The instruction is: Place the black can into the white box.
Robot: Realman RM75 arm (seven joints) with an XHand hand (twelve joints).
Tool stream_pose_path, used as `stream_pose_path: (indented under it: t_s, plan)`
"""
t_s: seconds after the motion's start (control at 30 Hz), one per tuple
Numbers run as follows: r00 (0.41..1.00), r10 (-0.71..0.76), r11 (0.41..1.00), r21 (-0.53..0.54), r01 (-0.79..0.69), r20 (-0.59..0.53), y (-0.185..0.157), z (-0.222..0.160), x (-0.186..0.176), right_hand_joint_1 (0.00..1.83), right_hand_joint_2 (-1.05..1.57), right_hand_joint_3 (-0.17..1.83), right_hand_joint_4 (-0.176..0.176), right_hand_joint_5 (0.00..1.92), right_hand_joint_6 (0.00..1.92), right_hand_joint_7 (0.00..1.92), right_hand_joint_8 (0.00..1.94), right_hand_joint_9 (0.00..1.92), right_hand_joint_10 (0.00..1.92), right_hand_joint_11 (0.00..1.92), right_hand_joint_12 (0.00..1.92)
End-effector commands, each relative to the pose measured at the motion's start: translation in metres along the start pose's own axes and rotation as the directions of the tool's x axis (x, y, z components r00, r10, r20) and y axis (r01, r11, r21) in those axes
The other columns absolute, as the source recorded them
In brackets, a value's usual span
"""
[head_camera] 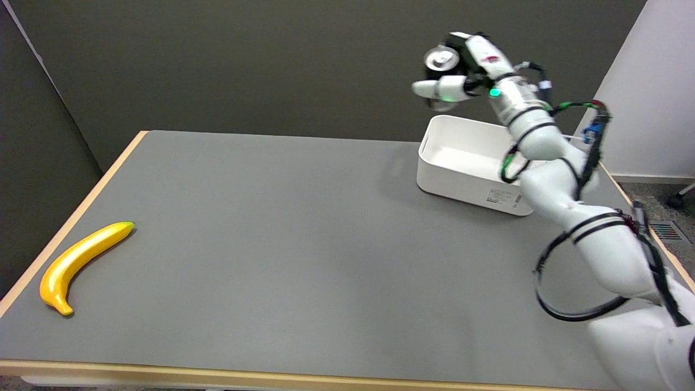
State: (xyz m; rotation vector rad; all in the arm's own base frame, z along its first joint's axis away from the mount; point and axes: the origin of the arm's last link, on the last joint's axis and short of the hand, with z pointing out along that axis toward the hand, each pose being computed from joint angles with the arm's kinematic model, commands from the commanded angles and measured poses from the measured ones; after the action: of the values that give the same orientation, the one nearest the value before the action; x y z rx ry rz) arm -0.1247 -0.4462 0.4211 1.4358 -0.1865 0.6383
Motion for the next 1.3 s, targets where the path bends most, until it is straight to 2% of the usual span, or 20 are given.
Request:
stream_pose_path:
  t_s: [0.03,0.37,0.43,0.5,0.53,0.57,0.6,0.67,0.73,0.87,0.97,1.03,1.1,1.2,1.3]
  plan:
    - [0.985,-0.154,0.931,-0.323,0.172,0.081,0.123,-0.058,0.035,1.33,1.2,0.13,-0.176,0.52,1.51,0.78,1.49,0.71,1.53,0.73,1.69]
    - [0.967,-0.085,0.935,-0.317,0.161,0.239,0.136,-0.065,-0.032,1.34,1.2,0.13,-0.176,0.53,1.51,0.79,1.48,0.71,1.52,0.72,1.68]
    - [0.972,-0.049,0.941,-0.315,0.122,0.23,0.138,-0.066,-0.037,1.29,1.15,0.3,-0.125,0.33,1.18,0.65,1.59,0.57,1.37,0.36,1.8]
    - [0.979,0.007,0.948,-0.314,0.058,0.202,0.138,-0.066,-0.038,0.85,0.71,0.85,-0.086,0.08,0.39,0.13,0.44,0.07,0.68,0.06,1.27]
    - [0.981,0.029,0.95,-0.31,0.032,0.192,0.138,-0.067,-0.039,0.73,0.63,0.85,-0.07,0.03,0.19,0.03,0.17,0.0,0.39,0.02,0.93]
    - [0.981,0.027,0.954,-0.299,0.032,0.19,0.137,-0.067,-0.04,0.67,0.61,0.73,-0.052,0.01,0.06,0.01,0.05,0.0,0.12,0.01,0.59]
    - [0.982,0.021,0.957,-0.289,0.035,0.189,0.135,-0.067,-0.041,0.64,0.61,0.66,-0.04,0.0,0.0,0.0,0.0,0.0,0.0,0.0,0.33]
    - [0.985,0.014,0.965,-0.259,0.032,0.174,0.132,-0.068,-0.041,0.64,0.6,0.62,-0.03,0.0,0.0,0.0,0.0,0.0,0.0,0.0,0.08]
    - [0.987,0.014,0.97,-0.242,0.025,0.161,0.13,-0.069,-0.043,0.6,0.58,0.6,-0.023,0.0,0.0,0.0,0.0,0.0,0.0,0.0,0.0]
    - [0.994,0.059,0.977,-0.211,-0.039,0.092,0.126,-0.073,-0.043,0.53,0.56,0.58,-0.03,0.0,0.0,0.0,0.0,0.0,0.0,0.0,0.0]
    - [0.976,0.21,0.957,-0.192,-0.216,-0.049,0.128,-0.086,-0.037,0.52,0.57,0.58,-0.037,0.0,0.0,0.0,0.0,0.0,0.0,0.0,0.0]
    - [0.912,0.356,0.914,-0.127,-0.385,-0.203,0.126,-0.098,-0.03,0.48,0.59,0.59,-0.05,0.0,0.0,0.0,0.0,0.0,0.0,0.0,0.0]
    - [0.859,0.418,0.891,-0.052,-0.451,-0.296,0.121,-0.11,-0.027,0.43,0.63,0.61,-0.061,0.0,0.0,0.0,0.0,0.0,0.0,0.0,0.0]
    - [0.832,0.407,0.903,0.032,-0.428,-0.377,0.107,-0.126,-0.02,0.37,0.67,0.65,-0.07,0.0,0.0,0.0,0.0,0.0,0.0,0.0,0.0]
    - [0.824,0.383,0.914,0.046,-0.402,-0.417,0.094,-0.139,-0.013,0.32,0.69,0.68,-0.081,0.0,0.09,0.0,0.0,0.0,0.0,0.0,0.0]
